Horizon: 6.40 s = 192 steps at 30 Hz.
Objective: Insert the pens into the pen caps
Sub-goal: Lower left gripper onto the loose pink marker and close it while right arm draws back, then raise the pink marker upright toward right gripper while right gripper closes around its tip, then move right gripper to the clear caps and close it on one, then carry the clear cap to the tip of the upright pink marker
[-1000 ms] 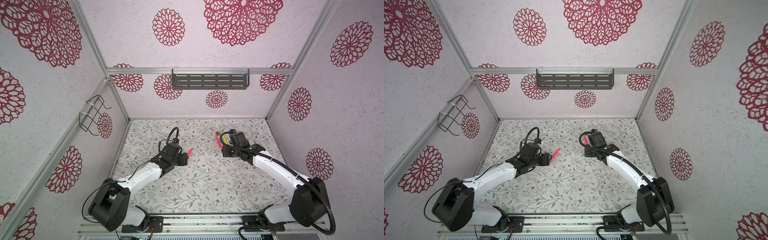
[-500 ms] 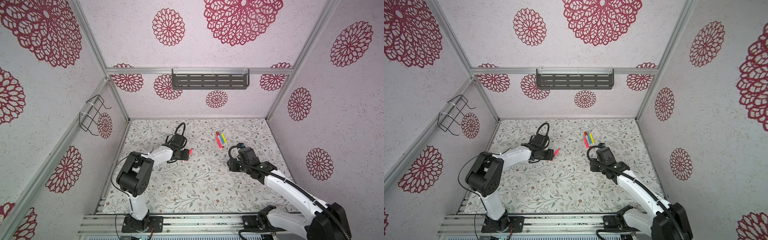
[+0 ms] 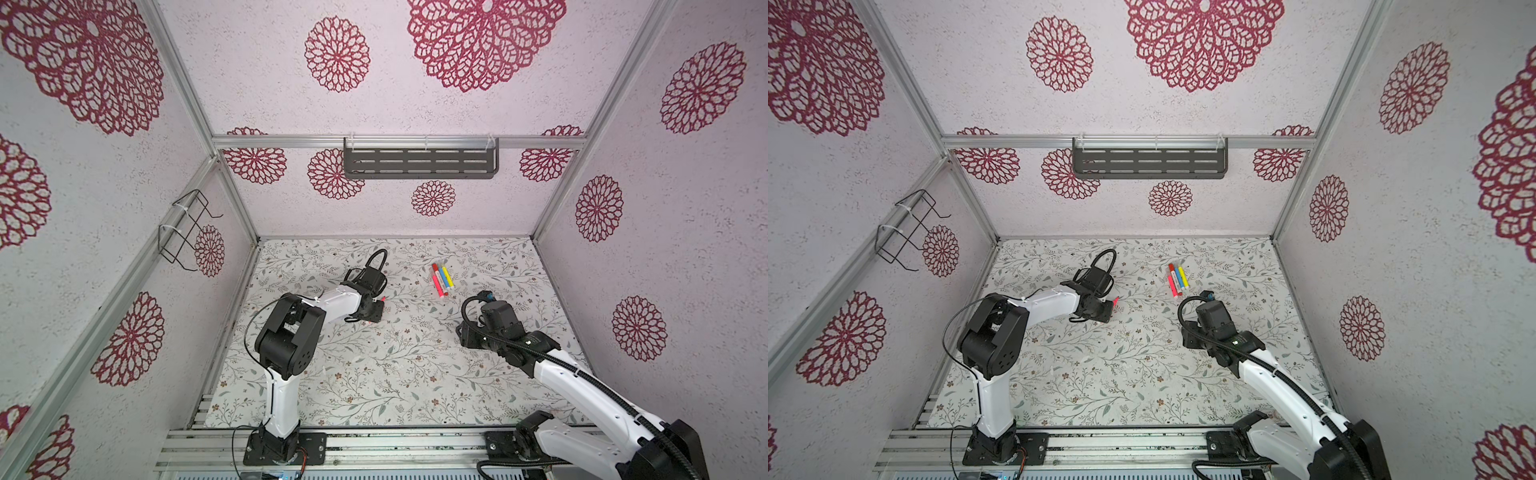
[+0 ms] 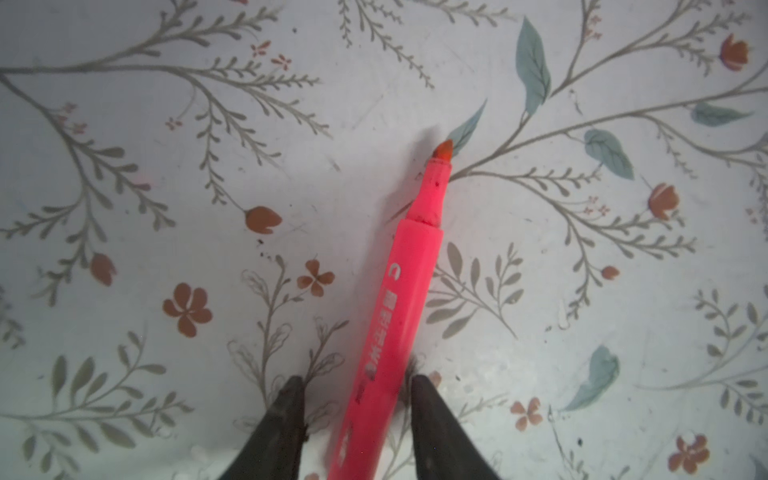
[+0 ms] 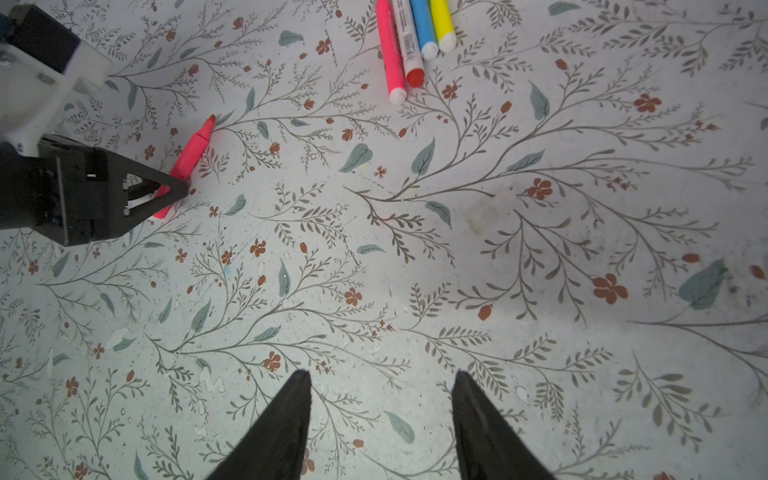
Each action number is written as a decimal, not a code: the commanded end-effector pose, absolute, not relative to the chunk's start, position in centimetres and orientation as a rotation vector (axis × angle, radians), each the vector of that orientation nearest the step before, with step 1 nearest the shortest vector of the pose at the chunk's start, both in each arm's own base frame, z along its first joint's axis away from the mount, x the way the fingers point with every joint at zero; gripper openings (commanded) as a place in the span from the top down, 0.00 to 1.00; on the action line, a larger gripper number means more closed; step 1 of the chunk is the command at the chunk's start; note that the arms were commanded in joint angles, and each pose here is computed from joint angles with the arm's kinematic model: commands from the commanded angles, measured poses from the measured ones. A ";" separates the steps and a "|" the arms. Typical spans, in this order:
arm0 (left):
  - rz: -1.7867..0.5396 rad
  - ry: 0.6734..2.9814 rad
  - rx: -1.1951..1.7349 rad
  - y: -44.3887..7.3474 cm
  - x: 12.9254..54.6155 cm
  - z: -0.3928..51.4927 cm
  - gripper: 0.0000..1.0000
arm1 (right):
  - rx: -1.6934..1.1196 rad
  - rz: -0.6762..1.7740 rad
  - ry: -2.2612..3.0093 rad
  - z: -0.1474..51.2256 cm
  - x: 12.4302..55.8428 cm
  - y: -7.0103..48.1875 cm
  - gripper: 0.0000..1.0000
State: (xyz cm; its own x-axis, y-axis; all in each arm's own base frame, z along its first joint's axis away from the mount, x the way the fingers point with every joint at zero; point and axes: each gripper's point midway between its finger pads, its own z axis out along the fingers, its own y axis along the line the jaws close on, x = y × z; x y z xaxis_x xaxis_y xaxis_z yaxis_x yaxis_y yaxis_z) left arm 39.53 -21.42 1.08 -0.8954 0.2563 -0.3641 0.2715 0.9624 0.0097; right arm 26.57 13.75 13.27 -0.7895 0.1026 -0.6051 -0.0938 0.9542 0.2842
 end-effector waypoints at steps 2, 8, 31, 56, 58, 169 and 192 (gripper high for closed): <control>0.138 2.846 0.553 -20.2 36.7 -1.4 0.82 | 0.036 0.438 2.411 14.3 26.9 14.0 0.43; -0.092 2.670 0.534 -22.1 36.0 3.7 0.92 | 0.049 0.492 2.393 14.4 26.7 14.4 0.43; -1.029 2.077 0.542 -31.3 25.2 16.8 0.89 | -0.292 1.387 2.026 20.0 25.8 29.4 0.46; -1.181 2.073 0.596 -33.7 24.1 17.0 0.55 | -0.342 1.521 1.940 21.3 24.5 31.6 1.00; -1.174 2.068 0.590 -33.7 24.3 17.2 0.61 | -0.353 1.524 1.938 21.4 24.3 31.7 0.99; -1.186 1.961 0.541 -33.1 20.9 19.0 1.00 | -0.249 1.591 1.586 31.2 26.0 28.5 0.93; -1.161 1.932 0.535 -32.3 20.8 20.5 1.00 | -0.289 1.621 1.597 30.4 25.1 30.2 0.95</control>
State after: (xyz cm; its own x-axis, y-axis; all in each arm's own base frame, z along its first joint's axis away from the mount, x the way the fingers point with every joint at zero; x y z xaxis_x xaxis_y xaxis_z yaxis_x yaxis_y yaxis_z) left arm 20.83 -32.04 18.74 -0.6184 -0.0256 -0.7855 0.6707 0.5037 -0.5444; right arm 25.94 30.03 28.61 -0.6662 0.3694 -0.6479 -0.6275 0.1919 0.7546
